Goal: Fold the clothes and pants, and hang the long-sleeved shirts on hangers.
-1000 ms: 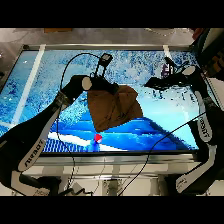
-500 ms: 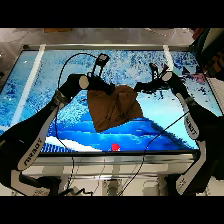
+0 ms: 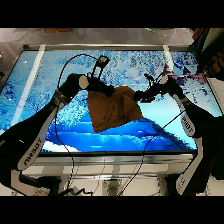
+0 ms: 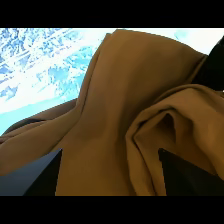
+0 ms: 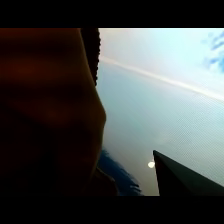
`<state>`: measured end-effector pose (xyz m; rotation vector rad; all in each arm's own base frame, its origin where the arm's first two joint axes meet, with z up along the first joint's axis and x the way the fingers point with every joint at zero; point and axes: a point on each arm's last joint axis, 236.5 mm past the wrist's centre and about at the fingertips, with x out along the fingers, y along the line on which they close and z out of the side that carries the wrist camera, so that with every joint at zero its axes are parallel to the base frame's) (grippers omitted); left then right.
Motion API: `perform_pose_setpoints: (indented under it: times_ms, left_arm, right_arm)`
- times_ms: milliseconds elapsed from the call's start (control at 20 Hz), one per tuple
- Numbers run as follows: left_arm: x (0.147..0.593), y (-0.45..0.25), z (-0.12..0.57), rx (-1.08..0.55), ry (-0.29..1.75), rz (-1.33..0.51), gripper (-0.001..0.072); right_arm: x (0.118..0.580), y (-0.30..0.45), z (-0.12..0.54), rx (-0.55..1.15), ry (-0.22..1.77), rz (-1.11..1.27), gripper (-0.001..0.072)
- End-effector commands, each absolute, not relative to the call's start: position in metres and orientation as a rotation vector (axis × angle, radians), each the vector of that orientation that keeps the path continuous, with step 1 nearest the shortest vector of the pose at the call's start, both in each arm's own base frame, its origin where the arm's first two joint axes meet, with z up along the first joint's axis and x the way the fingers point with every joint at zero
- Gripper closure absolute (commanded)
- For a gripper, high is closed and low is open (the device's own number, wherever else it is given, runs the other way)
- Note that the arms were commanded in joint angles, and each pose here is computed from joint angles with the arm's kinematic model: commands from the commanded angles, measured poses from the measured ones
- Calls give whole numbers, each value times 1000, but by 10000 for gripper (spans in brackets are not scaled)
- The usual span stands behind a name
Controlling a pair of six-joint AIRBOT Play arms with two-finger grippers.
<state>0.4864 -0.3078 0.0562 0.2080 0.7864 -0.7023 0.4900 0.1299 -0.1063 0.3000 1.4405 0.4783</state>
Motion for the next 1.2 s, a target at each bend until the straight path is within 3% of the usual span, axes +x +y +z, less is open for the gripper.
perform_pose_setpoints:
  times_ms: [0, 200, 450, 500, 600, 650, 850, 1150]
  left_arm:
    - [486, -307, 56, 209, 789, -702, 10]
    - [486, -307, 56, 209, 788, -702, 10]
    - [496, -290, 63, 223, 771, -669, 10]
    - [500, -280, 66, 247, 762, -648, 10]
    - [509, -258, 79, 289, 733, -603, 10]
    - [512, -248, 89, 303, 714, -582, 10]
    - [514, -215, 143, 301, 619, -520, 10]
    - [490, -191, 232, 279, 458, -482, 10]
  right_arm:
    - [458, 129, -109, 343, 1580, 523, 42]
    - [456, 190, -93, 594, 1567, 669, 42]
    - [457, 270, -92, 612, 1501, 730, 55]
    - [456, 283, -93, 596, 1485, 734, 213]
    - [458, 300, -92, 574, 1455, 741, 625]
    - [462, 305, -89, 566, 1428, 741, 682]
    - [493, 302, -40, 527, 1275, 783, 682]
    - [539, 226, 113, 505, 951, 768, 683]
